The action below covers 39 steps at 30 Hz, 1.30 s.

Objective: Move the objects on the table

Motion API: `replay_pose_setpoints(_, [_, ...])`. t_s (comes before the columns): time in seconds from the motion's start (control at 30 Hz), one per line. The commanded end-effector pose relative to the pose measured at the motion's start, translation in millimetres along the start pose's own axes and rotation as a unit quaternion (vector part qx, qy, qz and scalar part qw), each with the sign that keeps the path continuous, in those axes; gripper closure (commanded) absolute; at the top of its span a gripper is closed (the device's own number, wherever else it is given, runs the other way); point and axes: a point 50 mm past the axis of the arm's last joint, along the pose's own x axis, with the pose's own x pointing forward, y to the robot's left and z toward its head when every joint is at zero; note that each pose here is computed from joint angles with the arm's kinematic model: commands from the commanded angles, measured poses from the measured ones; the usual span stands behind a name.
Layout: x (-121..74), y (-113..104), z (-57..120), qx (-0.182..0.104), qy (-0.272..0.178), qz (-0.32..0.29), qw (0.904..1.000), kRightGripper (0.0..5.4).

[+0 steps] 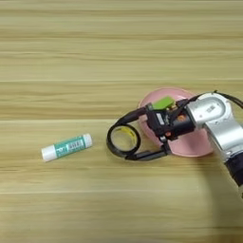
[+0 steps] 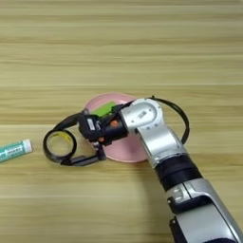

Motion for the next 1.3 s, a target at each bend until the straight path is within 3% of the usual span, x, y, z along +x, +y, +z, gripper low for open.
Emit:
replay_pose_setpoints(0.03, [-2.7,-14,16.4,-0.053,0.016,-0.006,0.9984,1.37])
replay_pose_setpoints(0.43, [15.9,-9,3.5,-0.067,0.054,0.035,0.9957,1.37])
replay_pose_setpoints(0.97, [16.7,-12,-9.9,-0.060,0.083,0.028,0.9944,1.39])
replay_pose_setpoints(1.3, [16.3,-13,-12.1,-0.061,0.083,0.022,0.9944,0.10])
